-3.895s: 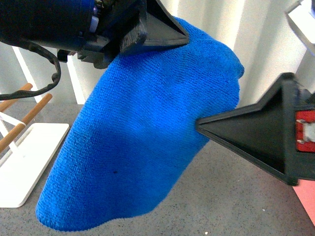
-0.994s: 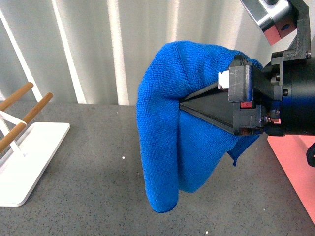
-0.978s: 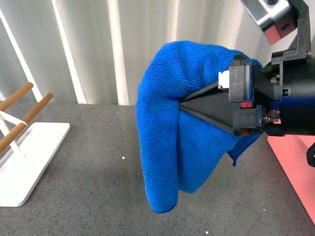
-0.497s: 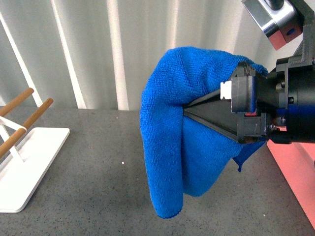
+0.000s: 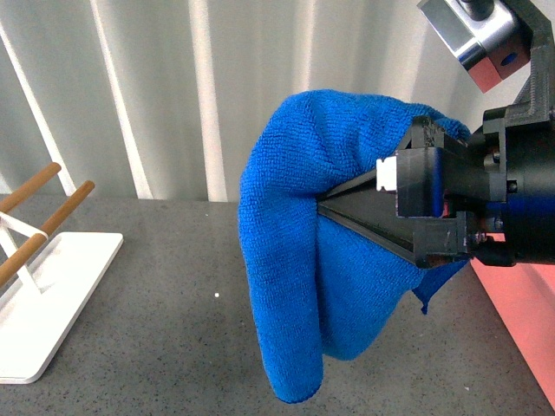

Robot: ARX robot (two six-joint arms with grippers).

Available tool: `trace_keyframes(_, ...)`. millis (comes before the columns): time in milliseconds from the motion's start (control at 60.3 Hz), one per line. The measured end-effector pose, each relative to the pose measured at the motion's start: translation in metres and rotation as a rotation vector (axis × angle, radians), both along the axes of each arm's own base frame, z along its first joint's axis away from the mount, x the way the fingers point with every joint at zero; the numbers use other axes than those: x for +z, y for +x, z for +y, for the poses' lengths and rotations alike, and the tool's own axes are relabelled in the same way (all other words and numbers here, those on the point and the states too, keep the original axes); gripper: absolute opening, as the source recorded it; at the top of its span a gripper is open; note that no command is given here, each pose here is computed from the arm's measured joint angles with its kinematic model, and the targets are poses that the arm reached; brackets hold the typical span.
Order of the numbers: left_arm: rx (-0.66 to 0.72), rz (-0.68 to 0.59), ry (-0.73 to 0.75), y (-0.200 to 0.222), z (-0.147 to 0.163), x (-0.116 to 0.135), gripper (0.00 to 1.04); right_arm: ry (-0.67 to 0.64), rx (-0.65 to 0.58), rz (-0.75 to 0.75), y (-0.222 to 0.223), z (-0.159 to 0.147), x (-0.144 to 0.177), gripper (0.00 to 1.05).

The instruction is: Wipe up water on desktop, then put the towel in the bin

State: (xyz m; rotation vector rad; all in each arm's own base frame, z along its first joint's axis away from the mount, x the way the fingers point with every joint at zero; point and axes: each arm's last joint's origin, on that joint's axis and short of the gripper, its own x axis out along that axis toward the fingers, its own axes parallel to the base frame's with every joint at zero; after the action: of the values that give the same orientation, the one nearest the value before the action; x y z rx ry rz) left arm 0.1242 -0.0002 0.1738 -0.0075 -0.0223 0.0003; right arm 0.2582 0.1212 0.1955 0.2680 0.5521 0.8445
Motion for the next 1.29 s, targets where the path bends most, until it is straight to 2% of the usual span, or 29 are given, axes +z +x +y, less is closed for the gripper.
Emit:
trace_keyframes(613,0.000,-0.004,0.000,-0.015,0.000,0.000,0.04,0.023,-0.003,0.000,0.006,-0.001,-0.005,0.04)
trace_keyframes(812,-0.002,0.030,0.000,-0.025,0.000,-0.005,0.04,0.003,-0.014,0.048,0.013,-0.005,-0.020,0.04)
trace_keyframes(1110,-0.002,0.003,0.000,-0.028,0.000,-0.003,0.04,-0.018,-0.041,0.103,0.030,-0.009,-0.037,0.04)
trace_keyframes(1293,-0.002,0.003,0.000,-0.028,0.000,-0.003,0.31,-0.023,-0.048,0.116,0.042,-0.008,-0.038,0.04)
